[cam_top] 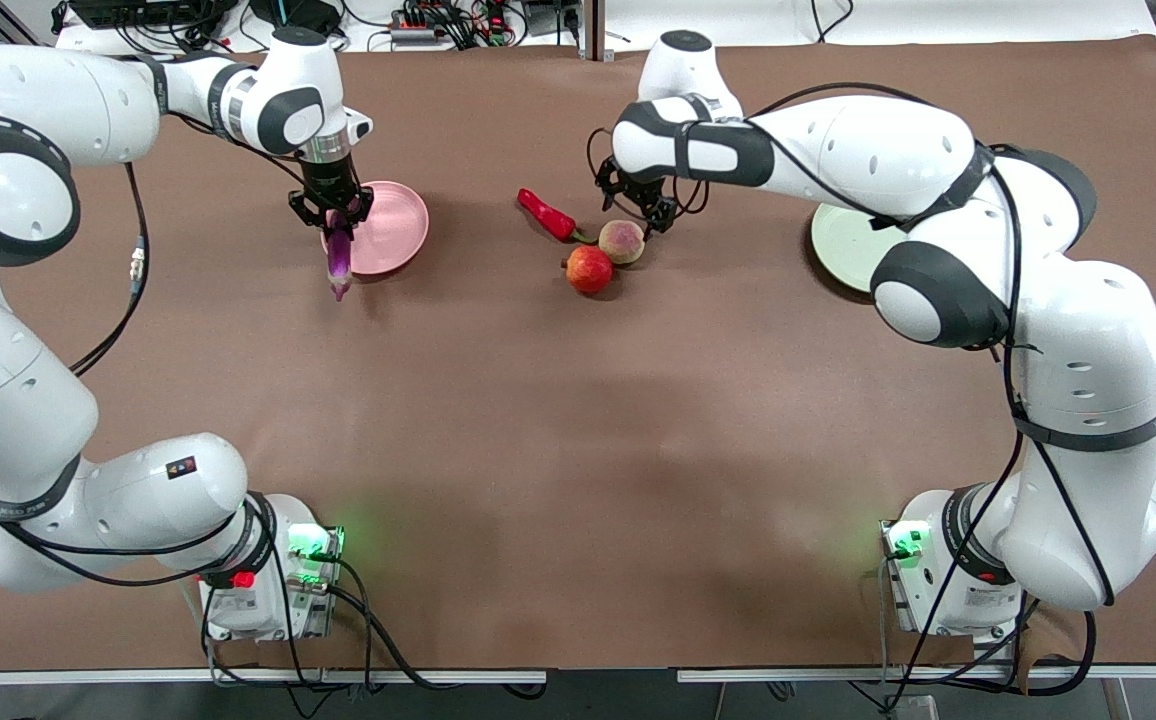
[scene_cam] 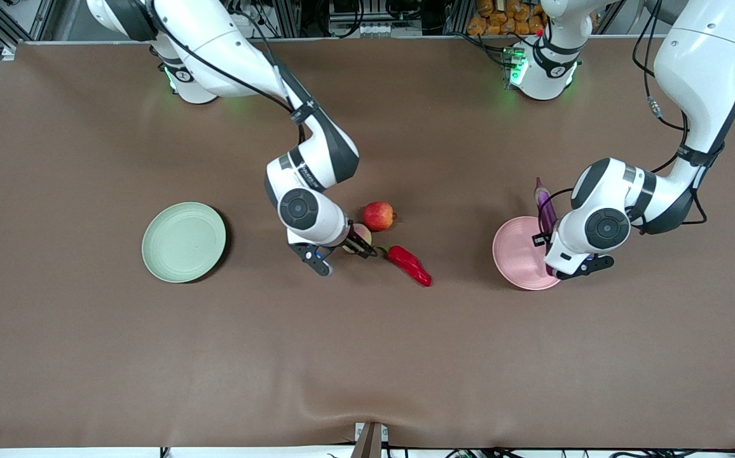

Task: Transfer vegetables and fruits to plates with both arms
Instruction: 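Grasp the peach with the right gripper while the left gripper lowers eggplant, then carry the peach toward the green plate while the left gripper grasps pepper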

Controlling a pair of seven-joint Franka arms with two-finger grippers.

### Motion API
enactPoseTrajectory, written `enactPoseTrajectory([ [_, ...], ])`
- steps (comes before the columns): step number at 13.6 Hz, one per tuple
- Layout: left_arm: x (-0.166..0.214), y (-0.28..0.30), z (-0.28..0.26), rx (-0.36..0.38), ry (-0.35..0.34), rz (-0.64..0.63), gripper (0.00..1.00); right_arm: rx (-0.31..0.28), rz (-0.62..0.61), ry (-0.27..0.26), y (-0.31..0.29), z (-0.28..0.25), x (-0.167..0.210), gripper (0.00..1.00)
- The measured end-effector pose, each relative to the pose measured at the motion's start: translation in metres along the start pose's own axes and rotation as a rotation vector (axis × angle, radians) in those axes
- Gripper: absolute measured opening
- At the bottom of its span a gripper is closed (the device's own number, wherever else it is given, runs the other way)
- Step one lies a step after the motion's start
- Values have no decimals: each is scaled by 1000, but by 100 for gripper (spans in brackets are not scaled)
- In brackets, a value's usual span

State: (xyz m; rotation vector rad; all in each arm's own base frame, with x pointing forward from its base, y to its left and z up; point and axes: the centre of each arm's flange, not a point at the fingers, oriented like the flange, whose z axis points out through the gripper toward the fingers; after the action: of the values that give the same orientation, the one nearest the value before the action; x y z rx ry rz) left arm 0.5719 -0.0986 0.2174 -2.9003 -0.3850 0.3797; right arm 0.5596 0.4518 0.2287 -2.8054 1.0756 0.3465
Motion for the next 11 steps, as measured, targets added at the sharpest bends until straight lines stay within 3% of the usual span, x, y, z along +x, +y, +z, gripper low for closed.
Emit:
enactPoseTrajectory([
  [5,3,1,2,-8,-2,0,38,-30,6,13,0,29,-12,100],
  [7,3,1,2,-8,-2,0,42,-26,-9,29,-3,29,-16,82],
  [9,5,0,1,-11,1,-4,64,-21,0,37,-4,24,-7,81],
  [11,9,-1,-5,-17,11,-11,87,-72,14,12,-2,-2,18,81],
])
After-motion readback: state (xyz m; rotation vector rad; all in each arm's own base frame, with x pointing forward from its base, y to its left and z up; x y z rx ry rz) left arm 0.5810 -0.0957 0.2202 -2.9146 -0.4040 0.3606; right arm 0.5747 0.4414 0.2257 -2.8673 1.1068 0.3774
